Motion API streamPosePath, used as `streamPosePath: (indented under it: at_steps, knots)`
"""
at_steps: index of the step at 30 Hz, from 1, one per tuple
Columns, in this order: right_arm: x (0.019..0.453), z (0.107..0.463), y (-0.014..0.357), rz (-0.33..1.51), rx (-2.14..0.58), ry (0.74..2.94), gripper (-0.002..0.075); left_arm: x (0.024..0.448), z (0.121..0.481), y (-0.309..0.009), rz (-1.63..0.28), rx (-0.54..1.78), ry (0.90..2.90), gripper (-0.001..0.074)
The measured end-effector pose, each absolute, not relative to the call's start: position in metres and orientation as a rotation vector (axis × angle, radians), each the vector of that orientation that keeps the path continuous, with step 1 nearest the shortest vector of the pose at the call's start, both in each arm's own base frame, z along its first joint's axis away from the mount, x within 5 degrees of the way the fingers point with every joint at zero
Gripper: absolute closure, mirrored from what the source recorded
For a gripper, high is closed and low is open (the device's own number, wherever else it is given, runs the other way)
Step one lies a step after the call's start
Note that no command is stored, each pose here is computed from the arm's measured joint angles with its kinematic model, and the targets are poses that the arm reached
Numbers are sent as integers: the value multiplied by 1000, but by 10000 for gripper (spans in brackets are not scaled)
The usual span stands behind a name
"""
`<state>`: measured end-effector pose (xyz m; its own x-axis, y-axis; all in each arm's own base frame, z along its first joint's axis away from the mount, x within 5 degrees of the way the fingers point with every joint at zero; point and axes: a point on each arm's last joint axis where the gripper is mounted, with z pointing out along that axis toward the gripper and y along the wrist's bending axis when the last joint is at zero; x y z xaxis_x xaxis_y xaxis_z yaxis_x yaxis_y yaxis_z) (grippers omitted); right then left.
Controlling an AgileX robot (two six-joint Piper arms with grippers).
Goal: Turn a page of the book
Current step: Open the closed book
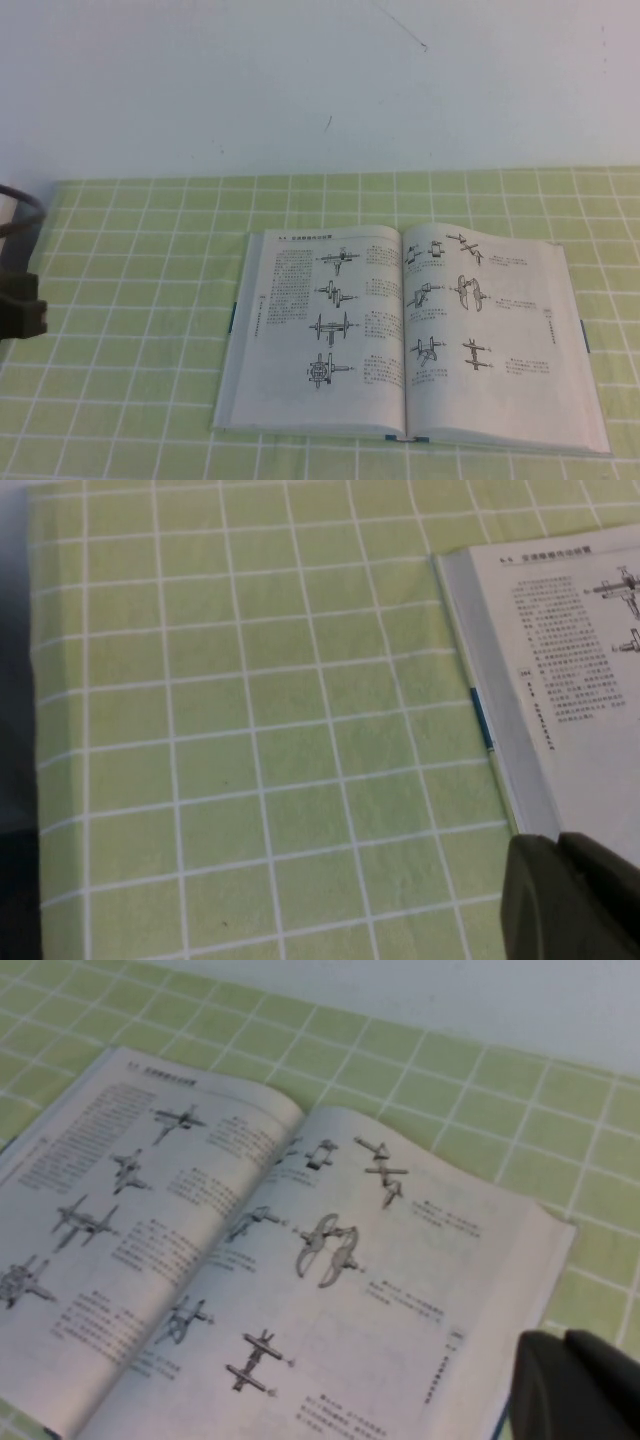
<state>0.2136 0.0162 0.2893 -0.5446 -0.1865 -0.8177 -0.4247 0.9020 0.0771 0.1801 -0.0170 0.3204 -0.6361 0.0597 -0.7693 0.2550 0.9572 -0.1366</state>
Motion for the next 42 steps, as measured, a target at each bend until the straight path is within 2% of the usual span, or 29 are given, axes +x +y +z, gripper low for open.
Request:
streamPosePath:
  at_steps: [4, 9, 14, 18, 23, 30, 34, 39, 42]
  knots:
    - [231, 294, 20, 430, -493, 2195, 729, 199, 309, -31, -330, 292, 2280, 738]
    - [241, 298, 27, 516, -574, 2252, 729, 226, 311, -73, -379, 519, 2269, 738]
    - [240, 297, 50, 461, -724, 2335, 729, 254, 317, -126, -427, 737, 2236, 738]
    - [239, 293, 54, 369, -746, 2396, 729, 276, 315, -168, -463, 842, 2200, 738]
    - [247, 278, 48, 289, -727, 2493, 729, 303, 287, -210, -474, 900, 2204, 738]
    - [264, 250, 49, 325, -693, 2604, 725, 317, 223, -257, -494, 1042, 2318, 738]
    - [276, 229, 52, 387, -596, 2674, 629, 319, 189, -266, -495, 1077, 2393, 738]
    - [290, 199, 52, 427, -471, 2770, 392, 325, 166, -265, -489, 1070, 2450, 738]
    - [298, 184, 47, 459, -354, 2806, 334, 330, 159, -262, -516, 993, 2519, 739]
